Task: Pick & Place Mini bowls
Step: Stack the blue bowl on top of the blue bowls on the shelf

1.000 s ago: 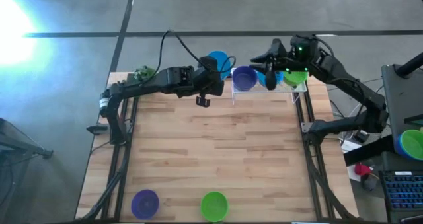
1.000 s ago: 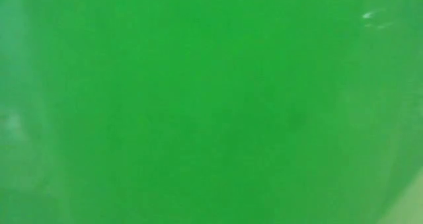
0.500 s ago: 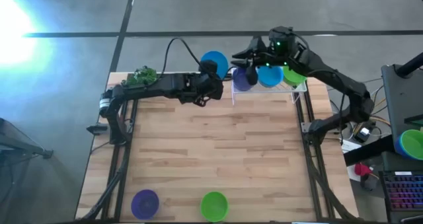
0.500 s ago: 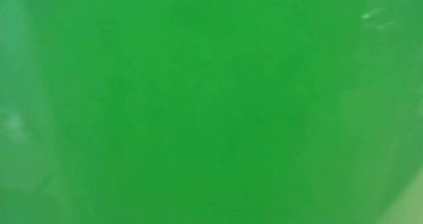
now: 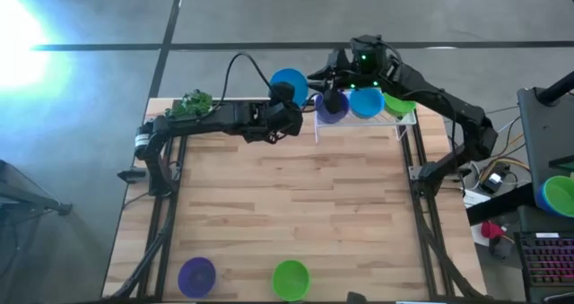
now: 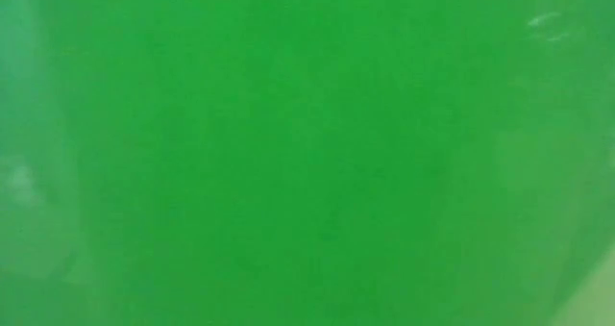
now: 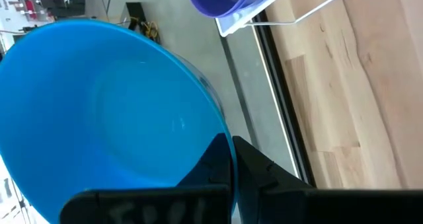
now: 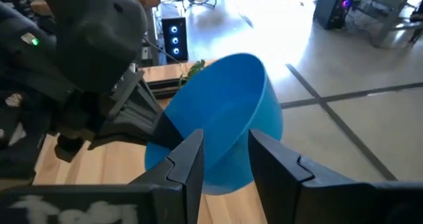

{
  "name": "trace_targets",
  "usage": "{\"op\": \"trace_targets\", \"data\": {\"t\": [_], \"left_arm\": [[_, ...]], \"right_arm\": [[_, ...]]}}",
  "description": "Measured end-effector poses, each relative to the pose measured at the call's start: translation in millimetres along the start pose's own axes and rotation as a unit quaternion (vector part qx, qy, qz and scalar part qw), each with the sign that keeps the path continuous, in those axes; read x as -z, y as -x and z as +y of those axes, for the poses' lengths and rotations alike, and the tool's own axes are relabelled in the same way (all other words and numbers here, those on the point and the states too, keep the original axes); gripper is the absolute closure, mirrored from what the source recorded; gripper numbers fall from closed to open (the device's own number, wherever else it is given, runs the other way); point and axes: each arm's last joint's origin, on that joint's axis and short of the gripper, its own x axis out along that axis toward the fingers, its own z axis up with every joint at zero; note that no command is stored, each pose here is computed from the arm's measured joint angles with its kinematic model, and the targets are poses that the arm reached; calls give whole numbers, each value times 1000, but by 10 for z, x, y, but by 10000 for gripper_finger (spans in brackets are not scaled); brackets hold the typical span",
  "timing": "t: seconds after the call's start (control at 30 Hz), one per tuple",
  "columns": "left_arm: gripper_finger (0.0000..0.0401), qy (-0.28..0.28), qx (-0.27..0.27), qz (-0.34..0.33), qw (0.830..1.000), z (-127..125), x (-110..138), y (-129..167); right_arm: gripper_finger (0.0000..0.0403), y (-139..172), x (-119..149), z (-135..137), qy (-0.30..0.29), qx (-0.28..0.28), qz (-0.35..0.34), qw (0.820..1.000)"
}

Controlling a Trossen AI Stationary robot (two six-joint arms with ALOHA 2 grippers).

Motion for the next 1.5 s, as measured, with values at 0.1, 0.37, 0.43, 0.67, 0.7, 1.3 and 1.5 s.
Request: {"op": "trace_targets", "data": {"t": [0.1, 0.37, 0.43, 0.67, 0.7, 1.3, 1.5], "left_arm": [[401, -1, 0, 0, 1000, -4, -1, 2], [401, -7, -5, 3, 1000, -35, -28, 39], [401, -5, -6, 2, 1000, -43, -39, 53], [401, -5, -30, 21, 999, -47, -54, 83], [401, -3, -31, 21, 999, -48, -56, 88], [401, 21, -38, 12, 999, -28, -63, 154], [400, 24, -35, 6, 999, -28, -71, 157]], "right_arm": [[287, -56, 28, -17, -3, 0, 7, 1000], [287, -183, 93, -70, -11, 28, 22, 999], [289, -194, 99, -75, -20, 32, 24, 999], [301, -201, 104, -84, -70, 38, 24, 997], [303, -201, 106, -84, -76, 38, 24, 996], [368, -209, 126, -96, -110, 44, 29, 993], [390, -217, 137, -100, -117, 47, 32, 992]]}}
